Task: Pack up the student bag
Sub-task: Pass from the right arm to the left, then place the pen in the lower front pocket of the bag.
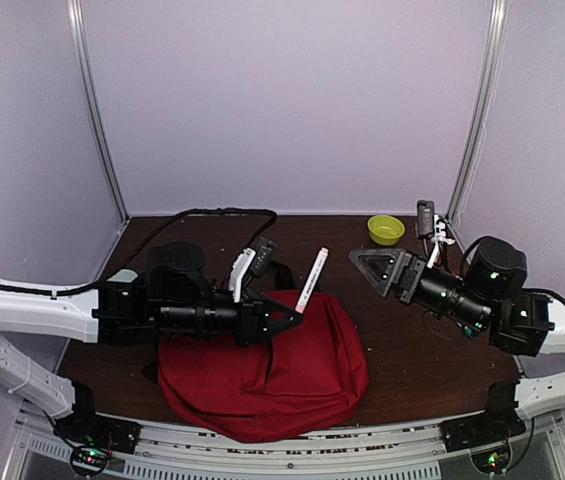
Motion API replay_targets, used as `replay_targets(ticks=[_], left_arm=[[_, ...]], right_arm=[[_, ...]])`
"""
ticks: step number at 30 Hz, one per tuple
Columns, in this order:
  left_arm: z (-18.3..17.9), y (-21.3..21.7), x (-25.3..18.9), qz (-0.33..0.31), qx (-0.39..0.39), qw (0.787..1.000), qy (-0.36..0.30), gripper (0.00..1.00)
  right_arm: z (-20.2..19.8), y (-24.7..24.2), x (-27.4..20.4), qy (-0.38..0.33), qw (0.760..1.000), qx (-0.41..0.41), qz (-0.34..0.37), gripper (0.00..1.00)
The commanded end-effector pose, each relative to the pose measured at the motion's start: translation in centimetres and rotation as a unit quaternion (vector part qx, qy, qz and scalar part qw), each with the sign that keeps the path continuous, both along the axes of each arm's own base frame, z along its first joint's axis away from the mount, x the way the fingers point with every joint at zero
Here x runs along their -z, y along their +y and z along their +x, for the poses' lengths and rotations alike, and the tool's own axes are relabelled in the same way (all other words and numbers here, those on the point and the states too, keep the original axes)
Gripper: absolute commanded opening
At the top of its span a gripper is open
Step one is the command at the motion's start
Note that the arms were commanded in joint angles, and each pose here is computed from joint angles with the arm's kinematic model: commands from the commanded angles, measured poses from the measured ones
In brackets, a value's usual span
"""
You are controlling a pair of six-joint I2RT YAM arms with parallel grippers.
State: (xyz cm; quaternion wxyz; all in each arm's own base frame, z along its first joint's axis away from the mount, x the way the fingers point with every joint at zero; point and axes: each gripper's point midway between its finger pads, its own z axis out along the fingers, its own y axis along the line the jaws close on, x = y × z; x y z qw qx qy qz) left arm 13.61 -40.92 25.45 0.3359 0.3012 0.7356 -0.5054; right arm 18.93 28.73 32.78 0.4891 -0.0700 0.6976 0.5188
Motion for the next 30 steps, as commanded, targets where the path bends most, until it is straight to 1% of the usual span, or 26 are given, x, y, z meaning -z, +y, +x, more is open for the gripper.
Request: replay_targets(ticks=[1, 3, 9, 14, 17, 24, 30], left_arm=[[0.5, 1.7, 0.7, 0.036, -0.03, 0.999, -0.011, 0.0], [0.7, 2.6, 1.3, 0.056, -0.041, 0.998, -0.011, 0.0], [1.0, 6.2, 2.7, 0.107, -0.083, 0.991, -0.016, 0.0], [1.2, 9.2, 5.1, 0.172, -0.116, 0.978, -0.016, 0.0], [1.0, 10.7, 5.9, 0.198, -0.123, 0.972, -0.01, 0.0], [-0.4, 13.8, 7.5, 0.238, -0.119, 0.964, 0.007, 0.0], [-1.7, 15.5, 7.9, 0.23, -0.115, 0.966, 0.024, 0.0]], right_arm=[[0.7, -2.0, -0.6, -0.029, 0.997, 0.048, -0.05, 0.98], [0.9, -2.8, -0.5, -0.038, 0.995, 0.064, -0.066, 1.0], [2.3, -5.3, 0.4, -0.046, 0.985, 0.12, -0.112, 1.0], [4.1, -5.8, 2.4, -0.023, 0.977, 0.15, -0.148, 1.0], [4.9, -6.1, 3.6, -0.008, 0.973, 0.165, -0.159, 1.0], [6.7, -6.6, 5.8, 0.026, 0.968, 0.184, -0.168, 1.0], [7.2, -6.7, 7.1, 0.043, 0.967, 0.185, -0.168, 1.0]])
